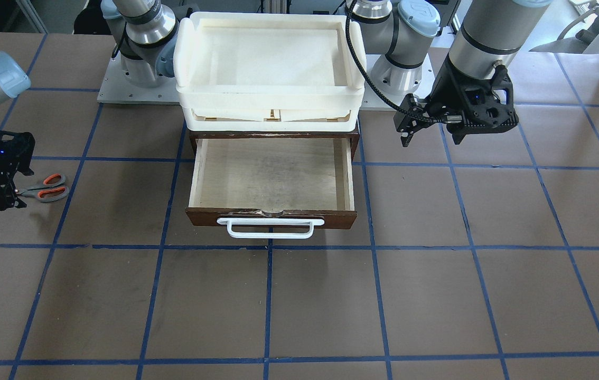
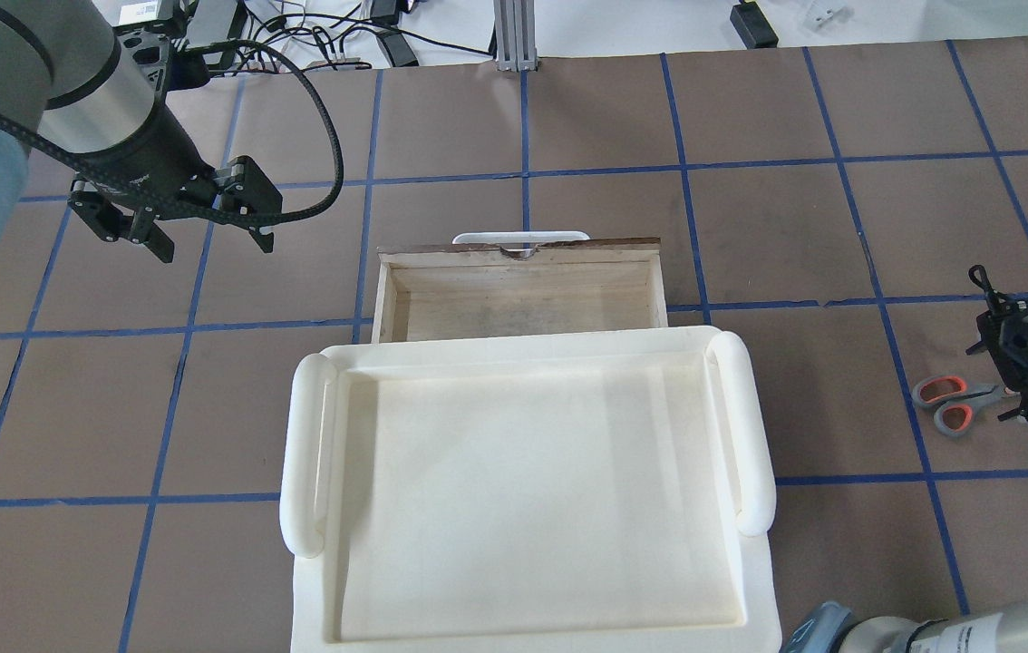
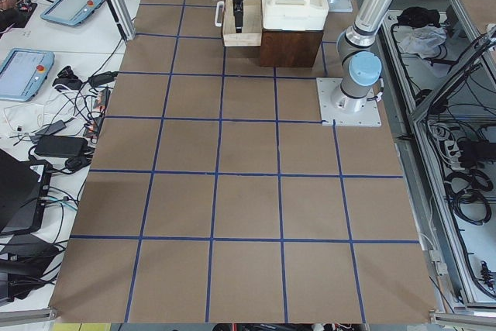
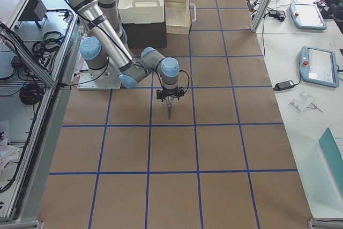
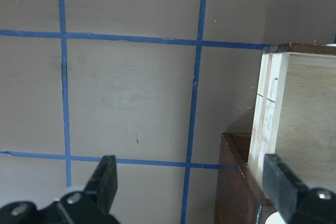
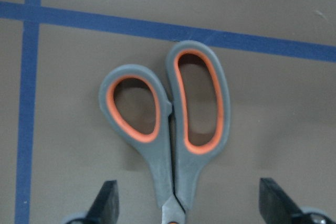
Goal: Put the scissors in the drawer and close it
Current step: 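Lower the right gripper onto the scissors handles, then close the right gripper on the scissors and lift them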
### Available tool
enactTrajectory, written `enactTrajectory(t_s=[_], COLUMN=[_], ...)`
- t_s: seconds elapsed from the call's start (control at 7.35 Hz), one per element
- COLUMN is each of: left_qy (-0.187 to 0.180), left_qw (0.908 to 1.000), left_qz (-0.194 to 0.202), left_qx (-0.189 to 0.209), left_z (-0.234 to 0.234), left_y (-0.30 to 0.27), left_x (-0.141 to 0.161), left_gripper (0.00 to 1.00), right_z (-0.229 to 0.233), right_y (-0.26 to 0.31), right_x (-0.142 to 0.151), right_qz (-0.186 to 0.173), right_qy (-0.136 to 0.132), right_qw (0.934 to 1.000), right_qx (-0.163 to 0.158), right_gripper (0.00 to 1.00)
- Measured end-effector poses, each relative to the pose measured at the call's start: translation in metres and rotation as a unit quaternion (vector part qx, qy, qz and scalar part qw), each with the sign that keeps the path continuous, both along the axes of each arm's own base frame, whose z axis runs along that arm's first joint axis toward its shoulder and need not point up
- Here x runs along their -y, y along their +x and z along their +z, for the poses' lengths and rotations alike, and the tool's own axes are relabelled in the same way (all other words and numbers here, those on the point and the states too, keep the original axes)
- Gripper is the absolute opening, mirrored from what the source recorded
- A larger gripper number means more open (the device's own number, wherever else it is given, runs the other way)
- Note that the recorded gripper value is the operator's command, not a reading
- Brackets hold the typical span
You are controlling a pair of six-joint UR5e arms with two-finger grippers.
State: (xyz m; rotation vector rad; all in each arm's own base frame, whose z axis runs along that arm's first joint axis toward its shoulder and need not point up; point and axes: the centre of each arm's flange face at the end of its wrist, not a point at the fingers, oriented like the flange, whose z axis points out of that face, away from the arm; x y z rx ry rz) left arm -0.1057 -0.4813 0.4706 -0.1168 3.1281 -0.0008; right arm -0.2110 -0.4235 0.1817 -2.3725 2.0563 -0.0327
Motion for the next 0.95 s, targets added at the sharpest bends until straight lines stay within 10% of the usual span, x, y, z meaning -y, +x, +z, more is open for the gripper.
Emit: enactTrajectory(t_s=[0.95], left_qy=[-0.002], left_qw=[1.0], left_qz=[0.0], left_qx=[0.0], left_z=[0.0009], left_y=[-0.0001], left_x=[0.0003], left_gripper=[1.0], right_z=[-0.0094], right_y=[-0.0036], right_x=[-0.0013], right_qz=[0.01], right_qy=[0.014], right_qw=[0.9998], right_qx=[-0.01], right_gripper=[0.44])
